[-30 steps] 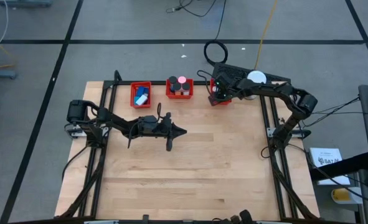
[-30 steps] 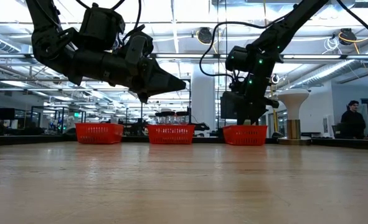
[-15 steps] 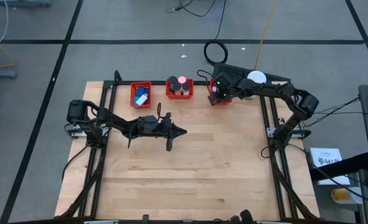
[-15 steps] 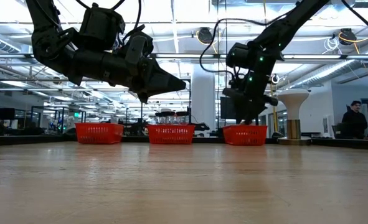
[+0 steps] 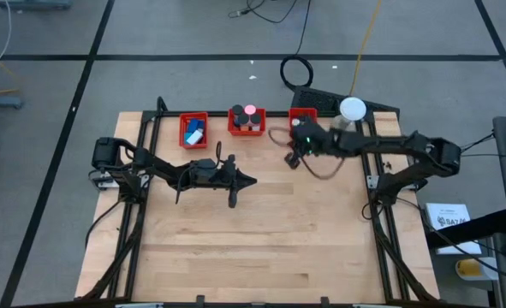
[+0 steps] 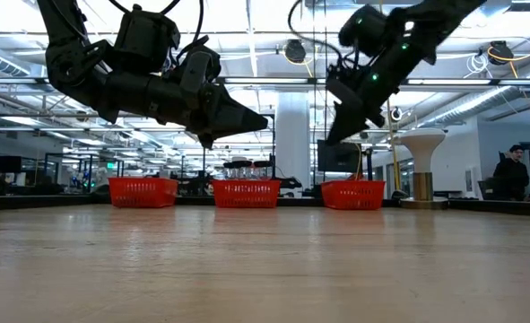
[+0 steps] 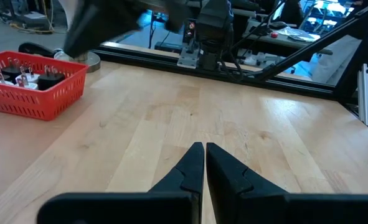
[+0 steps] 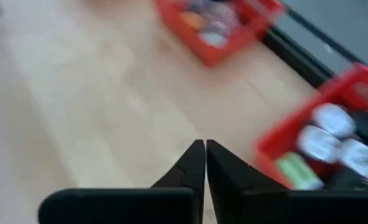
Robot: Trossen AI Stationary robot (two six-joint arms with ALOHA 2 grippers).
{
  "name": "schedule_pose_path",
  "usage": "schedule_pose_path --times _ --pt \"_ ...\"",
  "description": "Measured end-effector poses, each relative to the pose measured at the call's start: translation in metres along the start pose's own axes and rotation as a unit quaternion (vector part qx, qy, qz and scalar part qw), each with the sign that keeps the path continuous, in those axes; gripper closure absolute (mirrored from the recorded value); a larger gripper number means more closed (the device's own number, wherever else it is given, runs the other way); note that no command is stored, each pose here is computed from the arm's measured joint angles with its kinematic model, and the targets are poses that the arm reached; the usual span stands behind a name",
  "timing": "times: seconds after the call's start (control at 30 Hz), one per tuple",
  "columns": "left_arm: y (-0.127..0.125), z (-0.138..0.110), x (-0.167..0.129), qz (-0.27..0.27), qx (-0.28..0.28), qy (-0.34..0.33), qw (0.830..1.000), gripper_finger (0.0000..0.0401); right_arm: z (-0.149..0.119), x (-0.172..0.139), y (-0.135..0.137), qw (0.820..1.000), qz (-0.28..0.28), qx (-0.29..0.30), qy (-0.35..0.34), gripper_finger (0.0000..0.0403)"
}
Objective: Pick & Place Office items
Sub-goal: Return to Home Position
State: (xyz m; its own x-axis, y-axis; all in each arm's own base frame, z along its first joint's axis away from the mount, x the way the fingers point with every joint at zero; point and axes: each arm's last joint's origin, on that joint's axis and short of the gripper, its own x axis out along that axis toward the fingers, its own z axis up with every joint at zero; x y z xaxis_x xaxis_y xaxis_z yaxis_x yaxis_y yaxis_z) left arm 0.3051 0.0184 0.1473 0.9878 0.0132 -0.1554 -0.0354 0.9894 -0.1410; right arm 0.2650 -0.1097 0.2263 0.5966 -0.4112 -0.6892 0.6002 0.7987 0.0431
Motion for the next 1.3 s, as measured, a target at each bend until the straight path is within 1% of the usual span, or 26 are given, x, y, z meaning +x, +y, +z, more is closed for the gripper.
schedule_pose_path --times 0.07,0.17,0.3,0.43,0.63,0.77,0.93,1.07,1.17,1.23,1.3 --pt "0.0 0.0 0.0 0.0 0.0 0.0 1.0 0.0384 -0.011 -0.004 0.012 0.999 0.02 -0.019 -0.033 0.0389" --pt "0.0 0.0 0.0 0.0 0.0 0.0 1.0 0.0384 -0.034 -0.01 0.023 0.996 0.051 -0.042 -0.061 0.0386" --pt "0.0 0.0 0.0 0.0 0.0 0.003 1.0 0.0384 -0.063 -0.019 0.028 0.988 0.085 -0.075 -0.104 0.0392" --pt "0.0 -0.001 0.0 0.001 0.0 0.006 1.0 0.0384 -0.088 -0.03 0.024 0.981 0.107 -0.079 -0.142 0.0401" --pt "0.0 0.003 0.0 0.0 0.001 -0.016 1.0 0.0384 -0.118 -0.049 0.009 0.97 0.125 -0.075 -0.194 0.0401" --pt "-0.001 0.004 0.0 -0.001 0.001 -0.02 1.0 0.0384 -0.133 -0.061 -0.002 0.959 0.131 -0.092 -0.234 0.0402" --pt "0.0 0.004 0.0 0.0 0.0 -0.018 1.0 0.0384 -0.147 -0.073 -0.009 0.934 0.179 -0.127 -0.283 0.0402" --pt "0.002 0.005 -0.004 0.003 -0.007 -0.019 1.0 0.0391 -0.159 -0.08 -0.014 0.914 0.213 -0.136 -0.318 0.0402" --pt "0.003 0.006 -0.01 0.004 0.01 -0.029 1.0 0.0397 -0.16 -0.089 -0.017 0.899 0.218 -0.131 -0.356 0.0402" --pt "0.005 0.003 -0.02 0.008 0.011 -0.02 1.0 0.0395 -0.162 -0.093 -0.02 0.896 0.219 -0.126 -0.366 0.0402" --pt "0.006 0.003 -0.031 0.01 0.017 -0.026 0.999 0.0398 -0.166 -0.095 -0.022 0.898 0.219 -0.127 -0.36 0.0402"
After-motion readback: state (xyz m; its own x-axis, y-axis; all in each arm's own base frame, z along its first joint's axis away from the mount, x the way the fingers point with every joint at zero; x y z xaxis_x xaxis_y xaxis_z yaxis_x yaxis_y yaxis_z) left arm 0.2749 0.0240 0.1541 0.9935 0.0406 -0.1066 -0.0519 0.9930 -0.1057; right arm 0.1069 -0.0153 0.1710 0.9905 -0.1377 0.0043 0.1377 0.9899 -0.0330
